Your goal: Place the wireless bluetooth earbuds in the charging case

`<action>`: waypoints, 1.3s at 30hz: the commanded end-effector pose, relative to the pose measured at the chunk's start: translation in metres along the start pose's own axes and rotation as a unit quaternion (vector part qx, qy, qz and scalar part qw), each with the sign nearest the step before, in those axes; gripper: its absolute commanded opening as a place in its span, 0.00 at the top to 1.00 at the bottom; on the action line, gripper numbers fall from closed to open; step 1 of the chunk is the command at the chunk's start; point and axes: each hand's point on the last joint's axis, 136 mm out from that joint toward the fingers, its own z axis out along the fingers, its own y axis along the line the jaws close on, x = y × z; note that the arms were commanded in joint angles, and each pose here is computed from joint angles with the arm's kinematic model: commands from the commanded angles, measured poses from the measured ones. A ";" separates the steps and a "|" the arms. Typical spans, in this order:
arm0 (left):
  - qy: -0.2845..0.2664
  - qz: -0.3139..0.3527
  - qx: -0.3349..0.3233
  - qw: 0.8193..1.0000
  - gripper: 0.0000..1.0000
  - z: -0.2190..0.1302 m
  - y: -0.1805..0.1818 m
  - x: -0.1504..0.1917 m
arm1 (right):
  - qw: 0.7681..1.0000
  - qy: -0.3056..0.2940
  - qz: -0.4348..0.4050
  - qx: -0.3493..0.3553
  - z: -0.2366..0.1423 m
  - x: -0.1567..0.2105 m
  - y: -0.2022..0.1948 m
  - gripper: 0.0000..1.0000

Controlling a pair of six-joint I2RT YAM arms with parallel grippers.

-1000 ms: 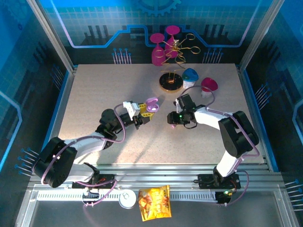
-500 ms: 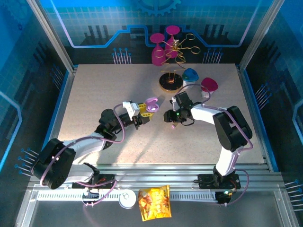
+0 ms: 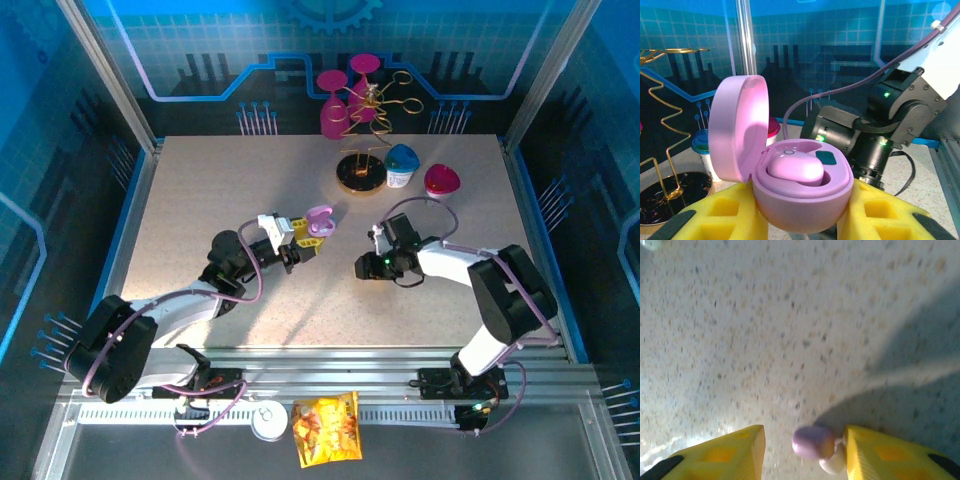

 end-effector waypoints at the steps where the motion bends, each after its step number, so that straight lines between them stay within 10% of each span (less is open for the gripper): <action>1: -0.017 0.007 0.005 1.000 0.78 -0.004 -0.003 -0.013 | 1.000 0.015 0.003 -0.012 -0.007 0.018 0.011 0.56; 18: -0.018 0.010 0.006 1.000 0.78 -0.008 -0.009 -0.018 | 0.999 -0.001 -0.044 0.021 -0.003 -0.029 0.006 0.55; 39: -0.013 0.012 0.014 1.000 0.78 -0.003 -0.013 -0.019 | 0.999 0.043 -0.026 -0.019 0.008 0.016 0.001 0.73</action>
